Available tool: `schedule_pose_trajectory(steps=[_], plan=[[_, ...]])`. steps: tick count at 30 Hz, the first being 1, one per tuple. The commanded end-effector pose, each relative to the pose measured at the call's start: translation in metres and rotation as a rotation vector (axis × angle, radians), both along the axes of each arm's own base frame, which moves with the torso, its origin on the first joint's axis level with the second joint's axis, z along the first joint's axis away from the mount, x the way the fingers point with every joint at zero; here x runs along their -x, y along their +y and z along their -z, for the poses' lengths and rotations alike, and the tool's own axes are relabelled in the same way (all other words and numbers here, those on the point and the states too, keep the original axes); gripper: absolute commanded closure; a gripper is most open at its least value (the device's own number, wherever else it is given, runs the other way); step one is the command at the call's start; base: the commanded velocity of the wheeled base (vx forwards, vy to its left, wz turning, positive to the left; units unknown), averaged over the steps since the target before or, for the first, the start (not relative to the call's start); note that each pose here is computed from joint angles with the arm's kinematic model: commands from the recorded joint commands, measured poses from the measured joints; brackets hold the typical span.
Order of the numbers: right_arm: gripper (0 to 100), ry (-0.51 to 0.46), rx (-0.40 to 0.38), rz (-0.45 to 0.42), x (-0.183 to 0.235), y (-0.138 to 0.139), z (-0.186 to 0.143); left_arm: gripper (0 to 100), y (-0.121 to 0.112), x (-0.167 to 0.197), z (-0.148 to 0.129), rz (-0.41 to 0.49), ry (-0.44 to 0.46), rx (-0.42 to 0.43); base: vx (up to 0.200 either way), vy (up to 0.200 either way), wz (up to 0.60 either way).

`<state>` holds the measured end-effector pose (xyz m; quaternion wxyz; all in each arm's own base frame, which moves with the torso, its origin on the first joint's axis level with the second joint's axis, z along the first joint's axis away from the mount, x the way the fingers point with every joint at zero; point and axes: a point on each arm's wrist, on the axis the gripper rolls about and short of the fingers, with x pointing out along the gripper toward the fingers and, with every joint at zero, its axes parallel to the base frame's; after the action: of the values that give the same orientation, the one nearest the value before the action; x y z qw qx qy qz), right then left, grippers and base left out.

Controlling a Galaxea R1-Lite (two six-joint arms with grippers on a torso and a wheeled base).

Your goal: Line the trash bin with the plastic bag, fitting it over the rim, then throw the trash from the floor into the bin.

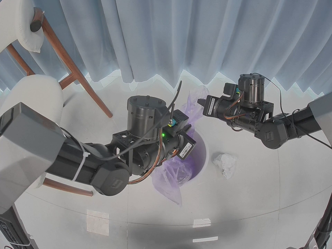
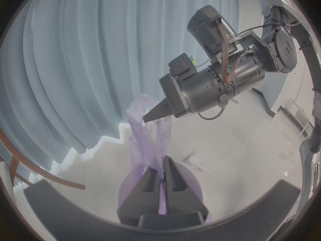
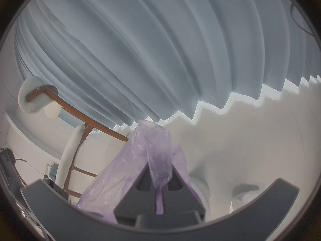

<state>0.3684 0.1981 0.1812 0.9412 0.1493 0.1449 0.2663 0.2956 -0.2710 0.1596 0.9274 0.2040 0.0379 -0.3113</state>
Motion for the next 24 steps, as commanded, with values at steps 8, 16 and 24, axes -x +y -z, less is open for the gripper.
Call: schedule_pose_trajectory(steps=[8, 16, 24], plan=[[100, -0.009, 0.0, 0.01, -0.009, -0.008, 0.011, 0, 0.0, -0.002, -0.016, -0.024, 0.017, 0.132, 0.0, 0.0, 0.0], [100, -0.002, 0.002, -0.049, -0.001, -0.014, 0.022, 0, 0.014, 0.011, -0.045, -0.069, 0.035, 0.263, 0.0, 0.0, 0.0], [100, -0.055, -0.005, -0.066, 0.001, -0.019, 0.032, 0, 0.092, 0.053, 0.0, -0.226, 0.287, 0.146, 0.0, 0.0, 0.0]])
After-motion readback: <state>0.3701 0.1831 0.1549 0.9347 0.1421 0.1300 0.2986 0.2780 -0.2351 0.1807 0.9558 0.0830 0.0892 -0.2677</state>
